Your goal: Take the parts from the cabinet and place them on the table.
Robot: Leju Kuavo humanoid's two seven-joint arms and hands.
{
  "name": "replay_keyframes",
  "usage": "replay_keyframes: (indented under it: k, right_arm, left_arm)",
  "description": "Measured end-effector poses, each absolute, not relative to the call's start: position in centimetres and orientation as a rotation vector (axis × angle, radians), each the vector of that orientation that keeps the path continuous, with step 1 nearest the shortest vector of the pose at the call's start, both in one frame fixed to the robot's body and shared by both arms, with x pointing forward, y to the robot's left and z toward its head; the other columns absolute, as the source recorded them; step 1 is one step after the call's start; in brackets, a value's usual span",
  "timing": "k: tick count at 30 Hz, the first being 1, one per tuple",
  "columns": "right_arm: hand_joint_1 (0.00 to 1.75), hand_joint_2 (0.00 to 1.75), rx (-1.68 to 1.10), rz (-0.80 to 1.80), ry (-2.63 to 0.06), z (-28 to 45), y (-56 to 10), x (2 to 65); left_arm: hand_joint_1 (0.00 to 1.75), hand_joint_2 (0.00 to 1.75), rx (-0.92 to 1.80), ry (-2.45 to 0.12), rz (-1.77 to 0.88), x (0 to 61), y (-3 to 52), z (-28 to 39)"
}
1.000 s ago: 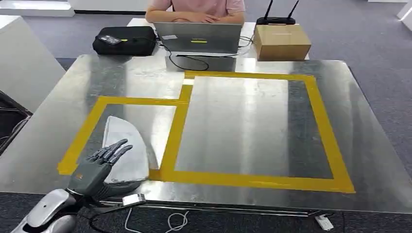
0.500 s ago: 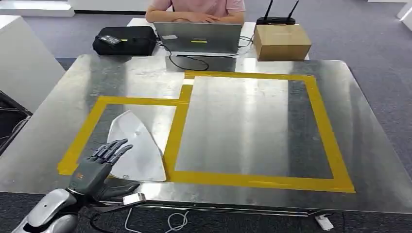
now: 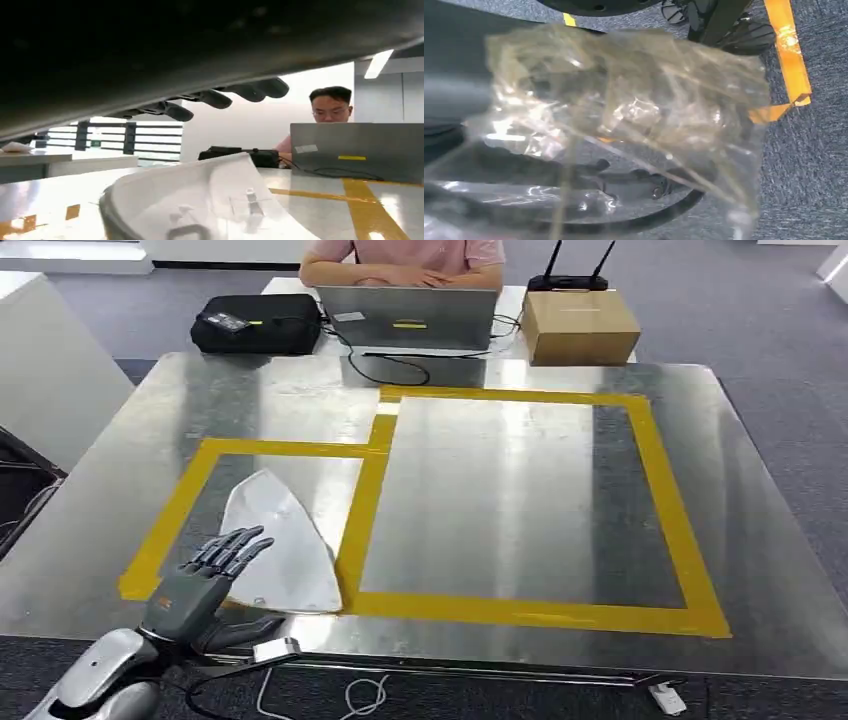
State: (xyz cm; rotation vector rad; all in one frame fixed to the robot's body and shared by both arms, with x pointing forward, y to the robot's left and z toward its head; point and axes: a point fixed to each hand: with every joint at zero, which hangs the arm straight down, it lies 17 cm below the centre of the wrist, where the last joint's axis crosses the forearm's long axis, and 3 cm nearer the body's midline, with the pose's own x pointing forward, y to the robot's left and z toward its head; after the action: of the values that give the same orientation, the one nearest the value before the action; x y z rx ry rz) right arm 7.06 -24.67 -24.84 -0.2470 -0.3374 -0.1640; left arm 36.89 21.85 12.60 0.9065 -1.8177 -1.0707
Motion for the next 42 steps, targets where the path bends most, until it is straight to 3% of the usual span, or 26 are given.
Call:
replay_keyframes:
  k: [42]
  right_arm:
    - [0.0,0.0,-0.259,-0.224,-0.301,-24.0,-25.1,5.9]
  left_arm:
    - [0.0,0.0,0.876,-1.813,-0.994,37.0,20.9,14.2]
